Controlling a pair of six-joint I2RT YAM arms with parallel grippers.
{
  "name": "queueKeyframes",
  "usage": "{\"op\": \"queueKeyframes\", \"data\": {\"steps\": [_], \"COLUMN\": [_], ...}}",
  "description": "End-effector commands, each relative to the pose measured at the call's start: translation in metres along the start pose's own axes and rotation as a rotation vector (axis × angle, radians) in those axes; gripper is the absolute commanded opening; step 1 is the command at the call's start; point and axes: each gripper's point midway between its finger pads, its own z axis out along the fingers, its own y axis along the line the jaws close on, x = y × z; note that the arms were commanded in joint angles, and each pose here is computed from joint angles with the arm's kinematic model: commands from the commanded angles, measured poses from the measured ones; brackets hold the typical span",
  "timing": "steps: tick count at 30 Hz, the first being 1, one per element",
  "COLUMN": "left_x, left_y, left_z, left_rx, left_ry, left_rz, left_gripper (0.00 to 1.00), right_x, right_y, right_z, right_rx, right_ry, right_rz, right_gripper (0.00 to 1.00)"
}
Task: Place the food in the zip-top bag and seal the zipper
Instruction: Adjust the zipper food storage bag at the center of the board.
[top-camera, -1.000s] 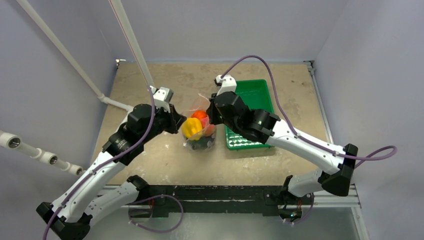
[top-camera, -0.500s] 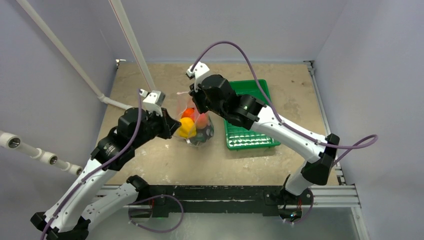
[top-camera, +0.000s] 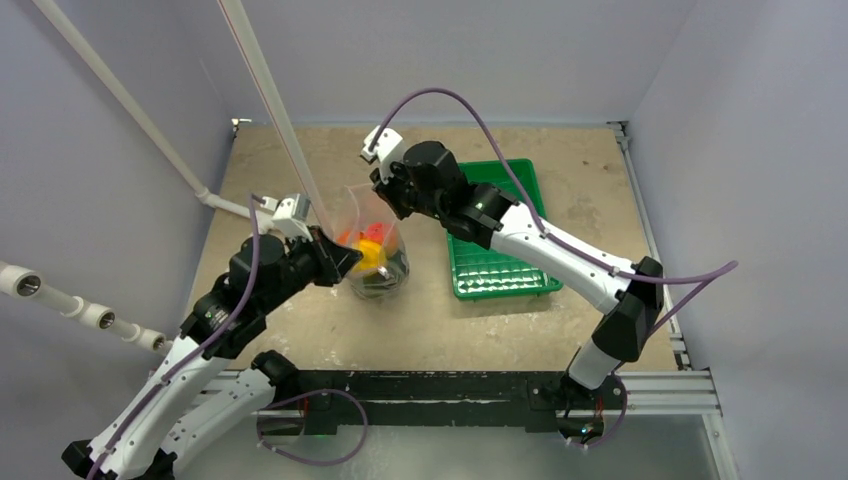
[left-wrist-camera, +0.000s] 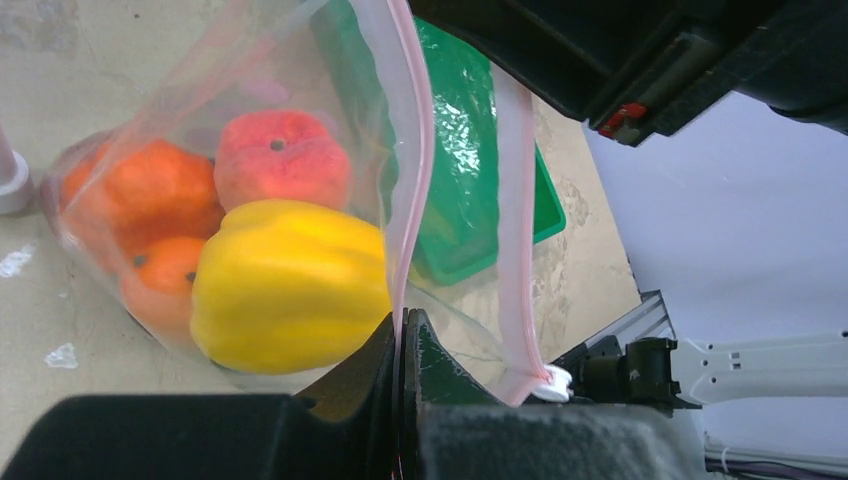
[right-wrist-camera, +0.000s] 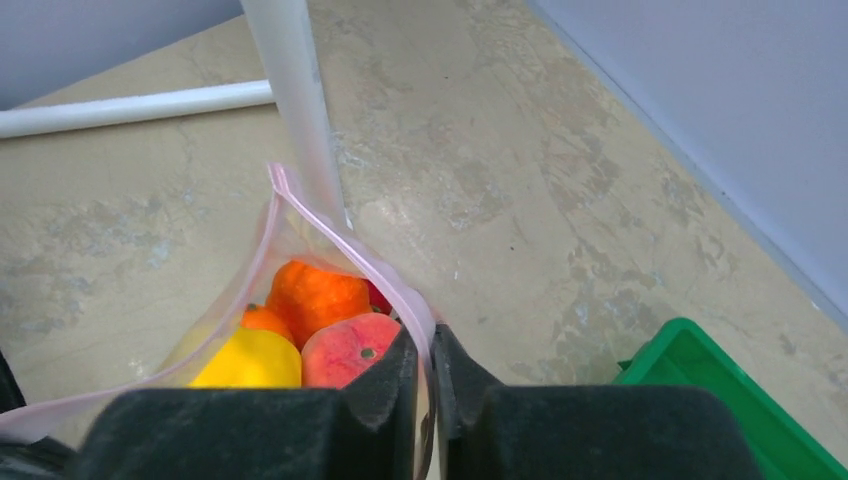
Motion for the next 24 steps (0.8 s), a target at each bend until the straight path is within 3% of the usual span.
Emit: {"op": "queueKeyframes", "data": {"steps": [1, 4, 8, 15, 24], "left_x": [-0.007, -0.006, -0.009, -0.011, -0.012], "left_y": [-0.006, -0.005, 0.001, 0.002, 0.0], "left_z": [0.008, 0.011, 0.014, 0.018, 0.02], "left_rx": [0.031, 0.036, 0.009, 0.008, 0.015], "left_ry": [-0.056, -0.062, -0.088, -0.104, -0.108], "left_rz": [-0.086, -0.099, -0.109, -0.12, -0.124], "left_gripper": [0.0, 0.0, 0.0, 0.0, 0.0], "right_x": [-0.04, -0.048, -0.062, -0.072, -0.05], "right_y": [-0.004, -0.007, -0.006, 0.012, 0.055], "right_z": [-0.011, -0.022, -0.045, -0.09, -0.126], "right_rx": [0.005, 0.019, 0.006, -0.076, -0.132], "right_ry": [-0.158, -0.181, -0.226, -0.295, -0.257], "right_rz": [-0.004, 0.022, 0.054, 0.134, 0.349], "right_gripper": [0.23, 0.45, 0.6, 0.67, 0.69]}}
